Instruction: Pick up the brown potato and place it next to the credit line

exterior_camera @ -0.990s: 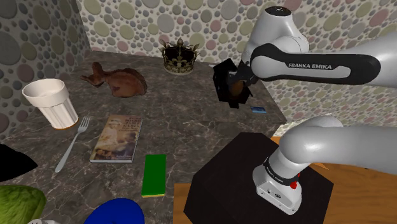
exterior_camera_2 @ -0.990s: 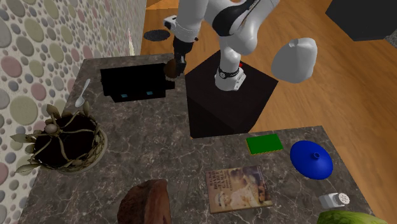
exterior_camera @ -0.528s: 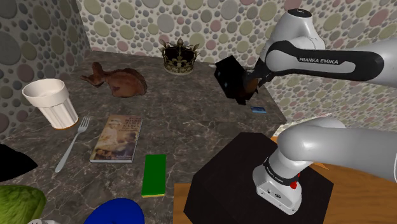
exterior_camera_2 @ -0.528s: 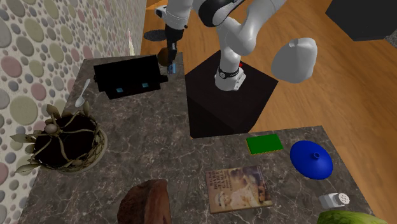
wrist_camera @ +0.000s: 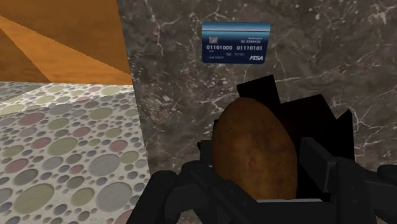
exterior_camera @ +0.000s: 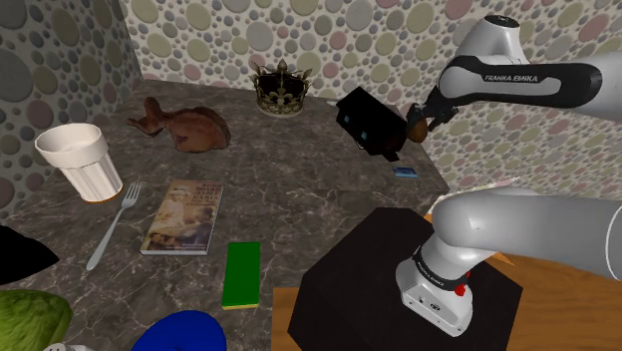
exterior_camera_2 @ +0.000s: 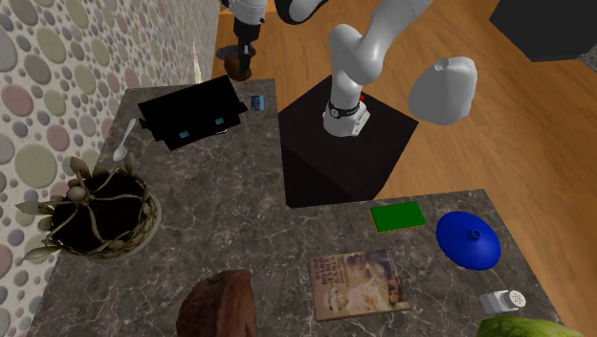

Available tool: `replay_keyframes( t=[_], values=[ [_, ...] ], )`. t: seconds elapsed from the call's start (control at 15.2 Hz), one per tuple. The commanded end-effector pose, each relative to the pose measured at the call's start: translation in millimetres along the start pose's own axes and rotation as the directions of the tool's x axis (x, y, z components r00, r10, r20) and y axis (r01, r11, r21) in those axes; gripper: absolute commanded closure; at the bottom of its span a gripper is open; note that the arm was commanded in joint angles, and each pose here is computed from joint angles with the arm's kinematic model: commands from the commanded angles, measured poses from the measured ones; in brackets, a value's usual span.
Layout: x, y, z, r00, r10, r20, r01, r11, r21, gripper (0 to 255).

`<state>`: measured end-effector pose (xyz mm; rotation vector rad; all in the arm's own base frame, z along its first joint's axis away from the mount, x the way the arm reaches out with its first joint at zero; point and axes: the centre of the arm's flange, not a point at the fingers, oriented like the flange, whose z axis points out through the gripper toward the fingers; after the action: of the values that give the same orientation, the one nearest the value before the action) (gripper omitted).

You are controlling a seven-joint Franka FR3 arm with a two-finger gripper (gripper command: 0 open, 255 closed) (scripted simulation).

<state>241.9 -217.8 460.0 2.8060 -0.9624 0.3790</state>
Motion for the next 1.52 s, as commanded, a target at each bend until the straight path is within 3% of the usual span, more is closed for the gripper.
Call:
replay_keyframes(
  t=[0.0,0.26,1.45],
  values=[
    [4,25,5,1.000,-0.002,-0.001,0.002,1.000,-0.001,255],
    [19,76,13,1.000,-0.002,-0.001,0.002,1.000,-0.001,255],
    [-8,71,104,1.000,-0.002,-0.001,0.002,1.000,-0.001,255]
  ],
)
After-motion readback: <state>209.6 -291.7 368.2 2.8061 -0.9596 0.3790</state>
